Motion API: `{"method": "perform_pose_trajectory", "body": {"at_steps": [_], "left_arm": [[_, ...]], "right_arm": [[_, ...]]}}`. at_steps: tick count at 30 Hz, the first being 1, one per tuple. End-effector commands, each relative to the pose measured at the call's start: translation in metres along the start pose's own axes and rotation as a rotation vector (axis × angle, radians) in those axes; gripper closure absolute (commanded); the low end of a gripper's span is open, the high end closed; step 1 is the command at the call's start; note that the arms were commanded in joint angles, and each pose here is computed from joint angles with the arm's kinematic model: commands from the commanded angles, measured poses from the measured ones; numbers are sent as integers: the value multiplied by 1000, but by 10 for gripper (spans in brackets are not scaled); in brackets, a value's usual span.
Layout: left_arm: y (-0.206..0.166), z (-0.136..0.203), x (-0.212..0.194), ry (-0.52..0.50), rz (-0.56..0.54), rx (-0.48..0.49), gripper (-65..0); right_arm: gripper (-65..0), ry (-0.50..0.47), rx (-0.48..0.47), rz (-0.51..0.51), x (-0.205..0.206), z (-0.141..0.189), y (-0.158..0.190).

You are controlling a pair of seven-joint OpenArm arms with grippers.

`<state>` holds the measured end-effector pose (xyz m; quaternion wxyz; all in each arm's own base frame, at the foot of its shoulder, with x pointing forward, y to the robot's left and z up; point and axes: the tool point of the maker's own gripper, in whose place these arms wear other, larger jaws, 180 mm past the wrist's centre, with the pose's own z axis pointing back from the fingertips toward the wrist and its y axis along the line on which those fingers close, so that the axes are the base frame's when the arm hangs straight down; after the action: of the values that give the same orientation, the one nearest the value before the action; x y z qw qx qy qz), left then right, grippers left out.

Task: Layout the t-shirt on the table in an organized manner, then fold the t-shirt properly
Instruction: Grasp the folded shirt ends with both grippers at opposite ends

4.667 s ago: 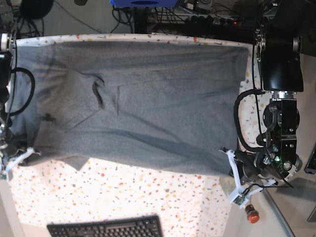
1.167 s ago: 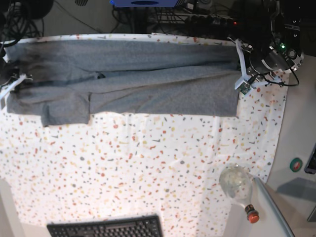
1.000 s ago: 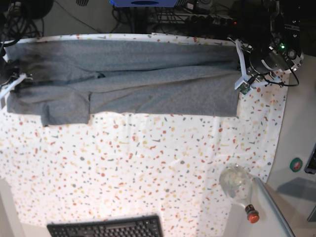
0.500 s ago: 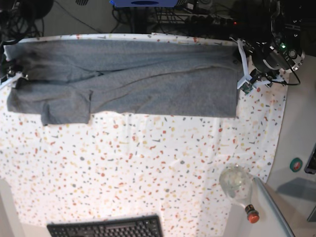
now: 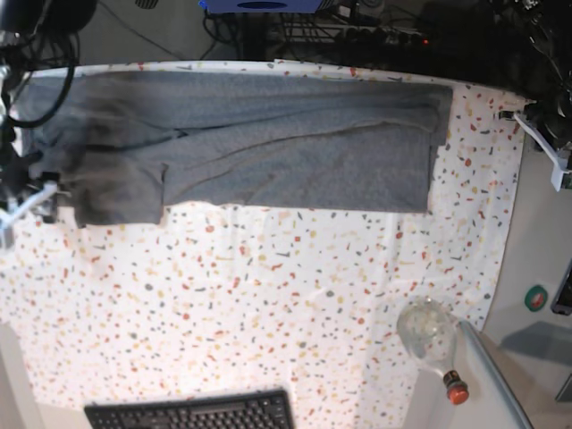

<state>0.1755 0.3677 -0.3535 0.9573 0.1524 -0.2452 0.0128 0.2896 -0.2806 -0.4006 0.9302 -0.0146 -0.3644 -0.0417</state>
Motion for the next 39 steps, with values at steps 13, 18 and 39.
{"method": "perform_pose_trajectory", "body": {"at_steps": [13,18,39], "left_arm": [[38,-9,-47,104,123,44,0],[41,-8,-47,102,134,51,0],[50,-6,-40,91,119,67,0]], "right_arm": [[-347,79,89,31,23,-56,34],[-342,115,88,15,12,-62,32],[0,118,122,27,-35,19,68]]}}
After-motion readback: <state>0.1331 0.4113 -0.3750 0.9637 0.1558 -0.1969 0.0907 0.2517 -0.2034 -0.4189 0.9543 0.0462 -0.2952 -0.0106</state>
